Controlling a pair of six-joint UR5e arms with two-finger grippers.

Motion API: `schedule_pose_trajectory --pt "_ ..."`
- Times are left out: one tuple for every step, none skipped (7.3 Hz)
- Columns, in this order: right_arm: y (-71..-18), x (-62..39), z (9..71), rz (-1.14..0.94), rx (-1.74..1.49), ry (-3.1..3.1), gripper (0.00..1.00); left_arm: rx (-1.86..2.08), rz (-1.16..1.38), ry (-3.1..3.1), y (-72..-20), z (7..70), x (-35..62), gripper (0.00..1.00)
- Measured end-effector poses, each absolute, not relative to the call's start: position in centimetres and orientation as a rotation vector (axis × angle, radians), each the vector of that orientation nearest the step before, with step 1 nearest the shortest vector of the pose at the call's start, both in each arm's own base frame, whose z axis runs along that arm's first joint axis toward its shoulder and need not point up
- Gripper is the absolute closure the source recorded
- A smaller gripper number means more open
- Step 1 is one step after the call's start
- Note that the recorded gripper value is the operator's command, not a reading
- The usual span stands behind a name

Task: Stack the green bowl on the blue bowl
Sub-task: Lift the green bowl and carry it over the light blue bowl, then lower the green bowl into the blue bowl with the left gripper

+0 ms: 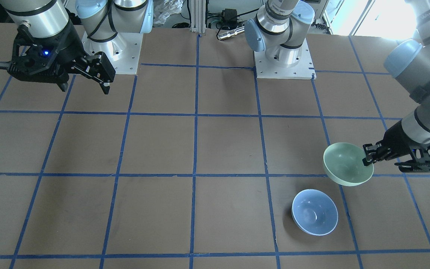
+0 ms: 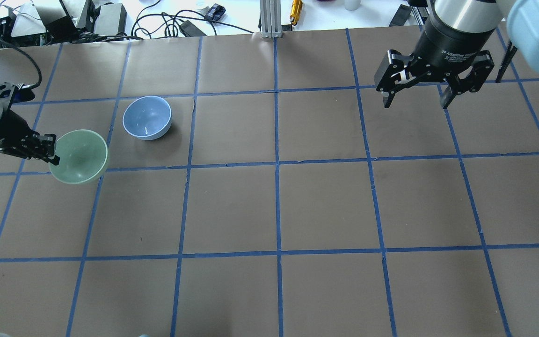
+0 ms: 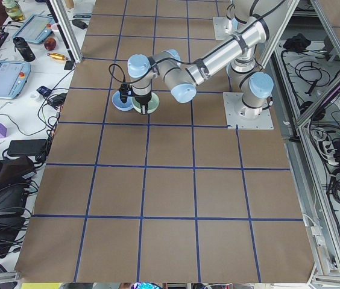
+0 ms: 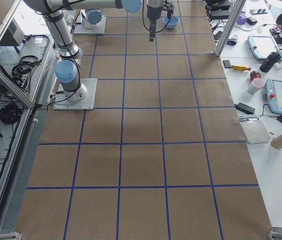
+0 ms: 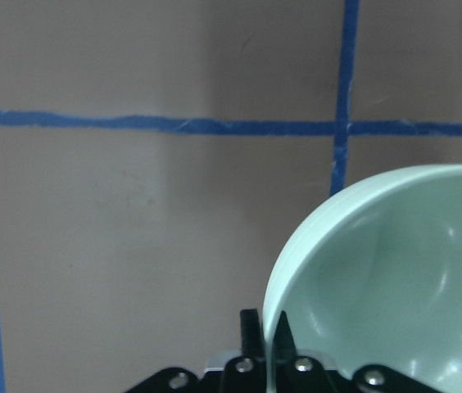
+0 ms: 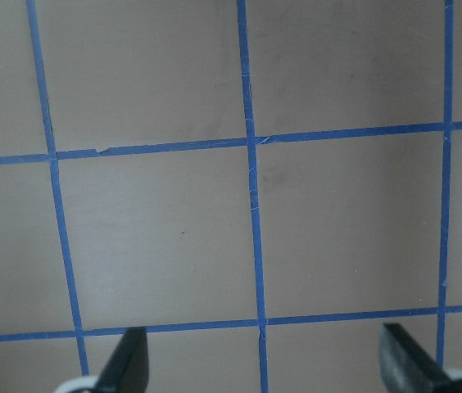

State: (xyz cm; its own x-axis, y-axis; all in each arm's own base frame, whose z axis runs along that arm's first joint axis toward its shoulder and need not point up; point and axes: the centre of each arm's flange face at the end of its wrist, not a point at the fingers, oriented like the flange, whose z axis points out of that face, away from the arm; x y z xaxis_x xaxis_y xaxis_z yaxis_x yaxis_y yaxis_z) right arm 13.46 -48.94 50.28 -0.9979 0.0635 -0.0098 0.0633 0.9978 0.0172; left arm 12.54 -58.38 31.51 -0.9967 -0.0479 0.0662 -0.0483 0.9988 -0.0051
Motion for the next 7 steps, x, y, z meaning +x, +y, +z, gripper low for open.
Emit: schedule_pose_trajectory --pt "-48.9 13.5 50.3 0.027 0.099 3.130 0.00 0.089 0.014 -3.075 -61.1 31.7 11.7 1.00" --pt "-48.9 13.5 50.3 0.027 0.099 3.130 0.00 0.106 0.017 -3.075 -63.4 31.4 11.0 1.00" --pt "-48.9 13.5 50.3 0.026 0.099 3.130 0.00 0.134 0.018 -3.073 -65.4 30.9 9.7 1.00" --pt "-48.9 13.5 50.3 0.026 0.099 3.130 0.00 0.160 0.014 -3.071 -66.8 30.2 8.1 1.00" --pt "-48.9 13.5 50.3 0.026 0.099 3.130 0.00 0.170 0.004 -3.070 -67.6 29.4 6.9 1.00" --pt "-48.9 13.5 50.3 0.026 0.099 3.130 0.00 0.180 -0.009 -3.067 -68.0 28.7 6.4 1.00" --pt "-48.9 13.5 50.3 0.026 0.099 3.130 0.00 0.194 -0.023 -3.065 -68.1 28.1 6.1 1.00"
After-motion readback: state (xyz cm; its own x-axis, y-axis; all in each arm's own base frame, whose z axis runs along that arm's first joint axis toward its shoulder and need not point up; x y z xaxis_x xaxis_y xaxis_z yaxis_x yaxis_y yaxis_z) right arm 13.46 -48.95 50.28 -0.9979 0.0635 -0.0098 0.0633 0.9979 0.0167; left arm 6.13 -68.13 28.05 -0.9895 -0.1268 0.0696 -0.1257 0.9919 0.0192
